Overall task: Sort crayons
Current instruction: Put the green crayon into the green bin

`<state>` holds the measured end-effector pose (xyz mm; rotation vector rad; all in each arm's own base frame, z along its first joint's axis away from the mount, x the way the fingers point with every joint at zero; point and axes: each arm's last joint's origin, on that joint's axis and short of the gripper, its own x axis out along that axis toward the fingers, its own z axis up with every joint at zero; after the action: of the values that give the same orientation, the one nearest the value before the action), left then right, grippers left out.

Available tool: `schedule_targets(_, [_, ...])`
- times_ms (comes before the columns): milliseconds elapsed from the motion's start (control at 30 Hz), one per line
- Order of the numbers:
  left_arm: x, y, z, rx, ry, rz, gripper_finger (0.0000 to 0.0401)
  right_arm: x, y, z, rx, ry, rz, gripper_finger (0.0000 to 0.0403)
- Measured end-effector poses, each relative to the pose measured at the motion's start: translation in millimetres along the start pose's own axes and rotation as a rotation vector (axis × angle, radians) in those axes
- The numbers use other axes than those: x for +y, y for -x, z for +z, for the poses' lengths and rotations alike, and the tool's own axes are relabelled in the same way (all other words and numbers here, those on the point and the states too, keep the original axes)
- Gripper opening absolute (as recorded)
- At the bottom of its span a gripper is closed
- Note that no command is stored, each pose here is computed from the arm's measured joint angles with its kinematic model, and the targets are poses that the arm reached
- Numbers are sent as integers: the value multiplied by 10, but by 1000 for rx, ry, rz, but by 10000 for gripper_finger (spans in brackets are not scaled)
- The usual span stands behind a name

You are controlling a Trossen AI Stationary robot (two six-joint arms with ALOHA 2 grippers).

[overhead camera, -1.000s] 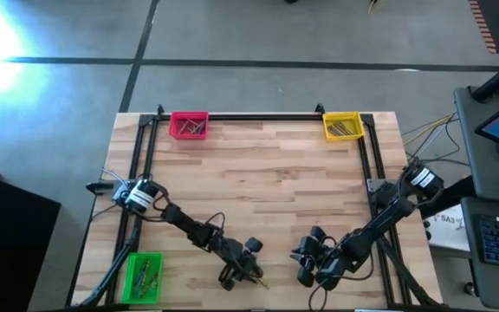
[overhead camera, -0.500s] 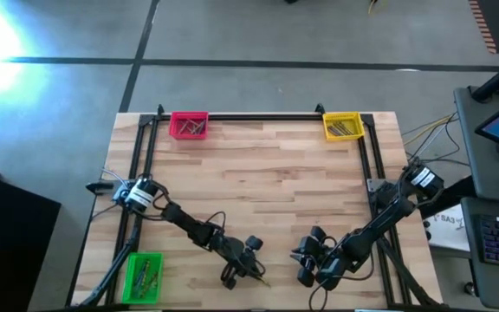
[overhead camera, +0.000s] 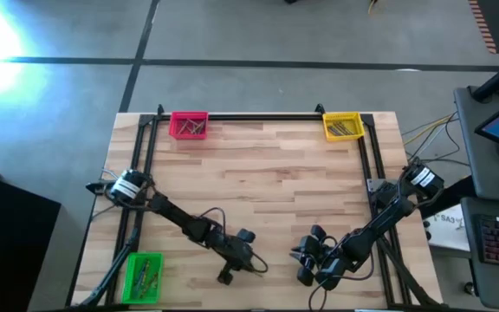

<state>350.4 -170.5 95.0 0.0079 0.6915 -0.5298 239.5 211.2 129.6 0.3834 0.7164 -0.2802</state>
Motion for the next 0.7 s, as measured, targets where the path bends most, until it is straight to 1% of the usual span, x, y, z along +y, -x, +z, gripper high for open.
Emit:
schedule_targets(100, [-30, 139, 29, 85, 71, 38, 9, -2, 0, 5, -17, 0, -9, 66])
schedule_targets(167, [-71, 253, 46, 145, 110, 84, 9, -3, 1, 8, -25, -1, -12, 66])
schedule_targets(233, [-138, 373, 58, 193, 127, 136, 9, -3, 1, 9, -25, -2, -12, 66])
schedule_targets(333, [-271, 542, 57, 232, 131, 177, 9, -2, 1, 9, -26, -4, -11, 66])
schedule_targets(433, [-413, 721, 47, 238, 143, 174, 9, 0, 1, 10, -27, -14, -9, 66])
schedule_targets(533, [-559, 926, -23, 271, 180, 171, 9, 0, 0, 12, -33, -15, -11, 66])
schedule_targets(700, [-809, 1312, -158, 354, 313, 196, 9, -4, -7, 14, -47, -23, -20, 66])
